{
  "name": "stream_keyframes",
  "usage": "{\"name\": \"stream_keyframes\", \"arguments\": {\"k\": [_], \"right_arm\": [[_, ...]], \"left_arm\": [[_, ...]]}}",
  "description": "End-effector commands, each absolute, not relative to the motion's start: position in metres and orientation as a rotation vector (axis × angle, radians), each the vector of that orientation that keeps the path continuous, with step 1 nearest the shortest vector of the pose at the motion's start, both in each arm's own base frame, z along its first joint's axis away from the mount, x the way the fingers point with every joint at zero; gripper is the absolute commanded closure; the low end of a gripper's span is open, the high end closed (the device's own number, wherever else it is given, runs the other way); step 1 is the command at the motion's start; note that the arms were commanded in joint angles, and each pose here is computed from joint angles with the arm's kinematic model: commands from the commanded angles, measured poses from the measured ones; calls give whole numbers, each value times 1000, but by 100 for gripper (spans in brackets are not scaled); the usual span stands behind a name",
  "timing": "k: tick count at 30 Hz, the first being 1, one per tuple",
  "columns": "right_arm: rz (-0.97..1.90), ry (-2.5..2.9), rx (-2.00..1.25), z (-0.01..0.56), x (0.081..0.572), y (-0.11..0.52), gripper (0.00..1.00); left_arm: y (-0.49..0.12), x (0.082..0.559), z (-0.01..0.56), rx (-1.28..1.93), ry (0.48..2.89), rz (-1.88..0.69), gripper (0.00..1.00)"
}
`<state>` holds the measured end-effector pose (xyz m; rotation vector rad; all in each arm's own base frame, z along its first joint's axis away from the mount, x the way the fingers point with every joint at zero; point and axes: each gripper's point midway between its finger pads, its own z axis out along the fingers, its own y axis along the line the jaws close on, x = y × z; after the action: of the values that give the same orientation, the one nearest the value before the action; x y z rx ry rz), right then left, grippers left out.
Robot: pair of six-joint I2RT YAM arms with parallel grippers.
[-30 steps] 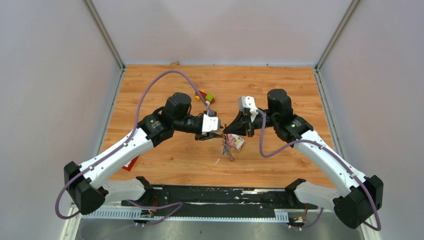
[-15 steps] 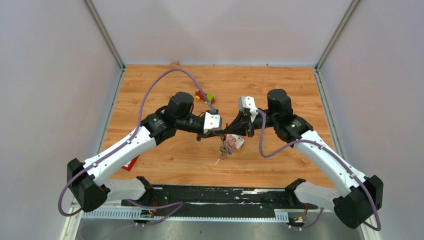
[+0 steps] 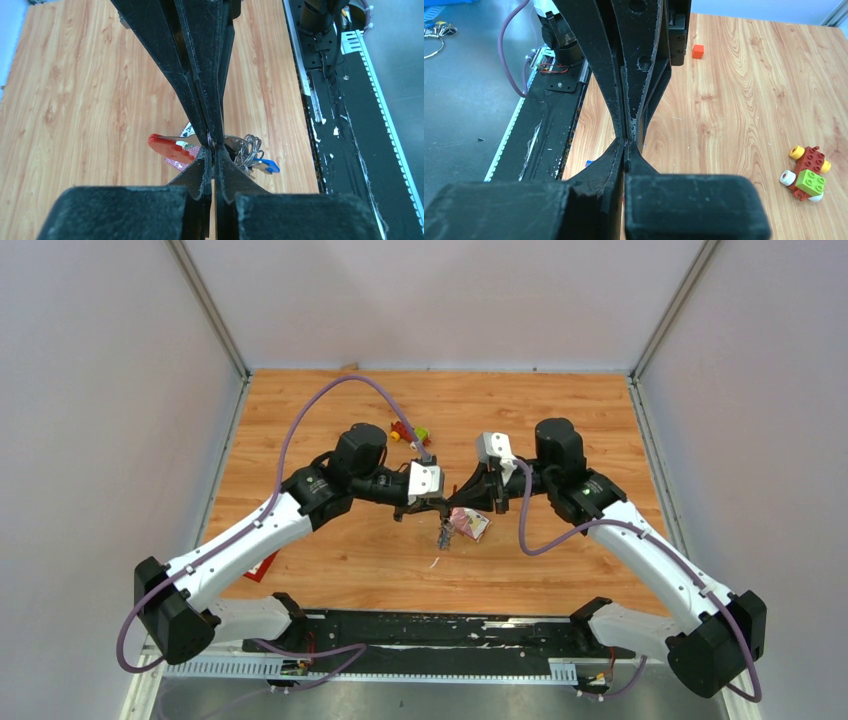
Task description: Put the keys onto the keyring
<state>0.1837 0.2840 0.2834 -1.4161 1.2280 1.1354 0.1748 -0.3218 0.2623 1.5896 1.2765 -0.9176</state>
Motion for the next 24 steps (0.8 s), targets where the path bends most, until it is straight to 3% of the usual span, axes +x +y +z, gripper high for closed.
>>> {"name": "stream_keyframes", "arguments": {"k": [1, 24], "right_arm": [[1066, 1182, -1400, 294, 193, 279, 100], [1047, 1244, -1387, 282, 204, 279, 100]], "left_arm": [[-321, 169, 292, 1548, 1180, -911, 100], [-307, 169, 293, 1559, 1225, -846, 100]]}}
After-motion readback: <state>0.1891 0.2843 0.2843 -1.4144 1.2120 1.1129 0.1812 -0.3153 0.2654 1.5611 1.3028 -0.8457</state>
